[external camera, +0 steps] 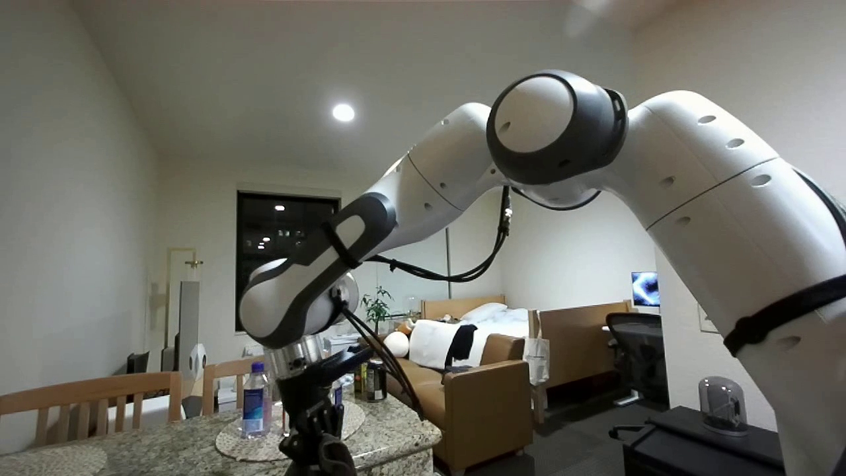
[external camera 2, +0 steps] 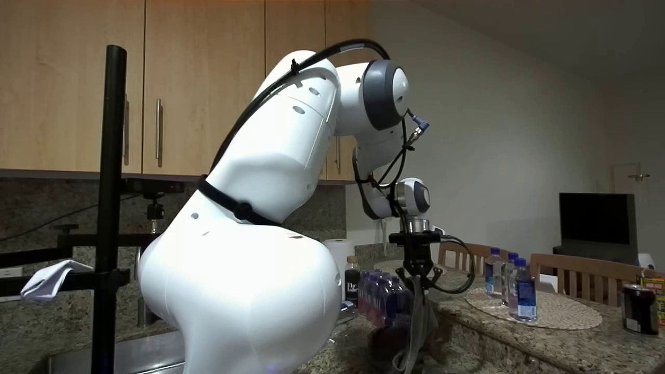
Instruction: Unfold the towel on the counter.
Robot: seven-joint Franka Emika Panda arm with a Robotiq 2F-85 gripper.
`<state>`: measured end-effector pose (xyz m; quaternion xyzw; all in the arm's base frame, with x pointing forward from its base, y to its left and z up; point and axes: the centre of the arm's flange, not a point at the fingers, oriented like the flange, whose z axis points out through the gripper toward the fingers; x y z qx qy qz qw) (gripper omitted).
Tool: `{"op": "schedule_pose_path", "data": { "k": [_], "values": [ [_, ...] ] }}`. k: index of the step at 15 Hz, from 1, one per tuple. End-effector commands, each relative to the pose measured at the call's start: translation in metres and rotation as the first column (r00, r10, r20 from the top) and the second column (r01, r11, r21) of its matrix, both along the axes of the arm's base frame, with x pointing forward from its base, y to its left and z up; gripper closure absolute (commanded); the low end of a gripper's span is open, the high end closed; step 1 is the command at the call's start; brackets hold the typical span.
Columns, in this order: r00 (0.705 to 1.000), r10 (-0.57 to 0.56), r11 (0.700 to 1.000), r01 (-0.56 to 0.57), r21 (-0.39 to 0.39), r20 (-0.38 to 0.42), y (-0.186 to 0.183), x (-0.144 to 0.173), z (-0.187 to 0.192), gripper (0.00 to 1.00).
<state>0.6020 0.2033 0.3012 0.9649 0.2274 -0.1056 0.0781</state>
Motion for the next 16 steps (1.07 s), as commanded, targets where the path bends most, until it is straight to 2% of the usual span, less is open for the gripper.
{"op": "schedule_pose_path", "data": {
  "k": [1,7,11,16],
  "values": [
    [0.992,-0.082,0.997,0.081,-0.014,-0.091,-0.026,0.017,-0.012,0.9],
    [0.953,-0.268,0.962,0.259,-0.081,-0.141,-0.077,0.029,-0.02,0.9],
    [0.917,-0.38,0.923,0.369,-0.104,-0.121,-0.104,0.037,-0.005,0.89],
    [0.864,-0.488,0.87,0.47,-0.147,-0.127,-0.14,0.038,-0.008,0.9]
  ]
}}
